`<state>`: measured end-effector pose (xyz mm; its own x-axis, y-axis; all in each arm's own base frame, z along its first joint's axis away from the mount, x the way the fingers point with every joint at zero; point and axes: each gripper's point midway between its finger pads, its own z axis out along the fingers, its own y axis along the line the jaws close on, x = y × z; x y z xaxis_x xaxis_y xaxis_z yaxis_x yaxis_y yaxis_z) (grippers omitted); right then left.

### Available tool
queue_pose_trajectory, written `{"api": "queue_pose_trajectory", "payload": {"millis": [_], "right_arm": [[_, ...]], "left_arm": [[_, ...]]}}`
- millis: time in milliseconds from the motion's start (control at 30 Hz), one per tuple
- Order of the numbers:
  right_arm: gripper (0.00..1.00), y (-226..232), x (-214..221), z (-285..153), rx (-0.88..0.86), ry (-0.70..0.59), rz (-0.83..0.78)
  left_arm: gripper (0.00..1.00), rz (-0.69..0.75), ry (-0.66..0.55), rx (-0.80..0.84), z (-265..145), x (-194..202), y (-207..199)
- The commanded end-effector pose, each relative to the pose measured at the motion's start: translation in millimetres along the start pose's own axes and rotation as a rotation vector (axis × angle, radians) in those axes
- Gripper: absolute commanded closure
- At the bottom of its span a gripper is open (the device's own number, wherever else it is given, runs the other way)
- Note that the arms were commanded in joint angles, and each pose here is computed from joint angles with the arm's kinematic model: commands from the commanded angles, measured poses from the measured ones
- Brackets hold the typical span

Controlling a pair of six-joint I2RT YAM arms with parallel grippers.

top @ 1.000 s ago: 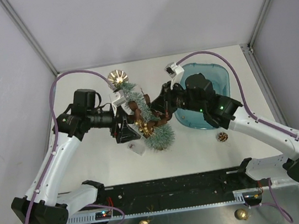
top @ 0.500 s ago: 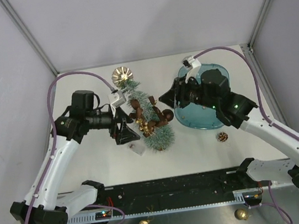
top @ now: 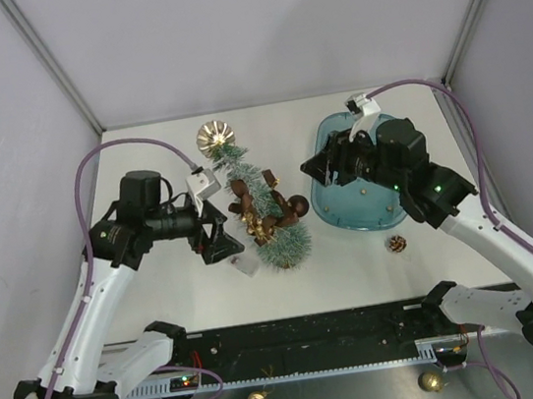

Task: Decorate the small christmas tree

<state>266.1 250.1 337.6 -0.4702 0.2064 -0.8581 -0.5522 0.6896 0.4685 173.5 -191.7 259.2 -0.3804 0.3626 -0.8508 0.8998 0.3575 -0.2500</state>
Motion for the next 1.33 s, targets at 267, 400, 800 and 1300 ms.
{"api": "queue_pose_trajectory", "payload": {"millis": [267,400,800,1300], "right_arm": [[0.3,-39.4,-20.9,-29.3,0.166,-0.084,0.005],[0.05,-48.1,-20.2,-35.3,0.208,-0.085,0.02],[0.01,-72.2,-13.5,-64.0,0.364,-0.089,0.029],[0.01,-89.0,-6.1,-80.7,0.45,-0.087,-0.013]], "left_arm": [[0.0,0.082,0.01,-0.122,-31.6,-3.9,-6.0],[0.0,0.057,0.017,-0.162,-34.8,-9.3,1.7],[0.0,-0.173,-0.032,-0.53,-92.6,-24.8,113.7],[0.01,-0.417,-0.12,-0.564,-104.6,10.9,183.4]]}}
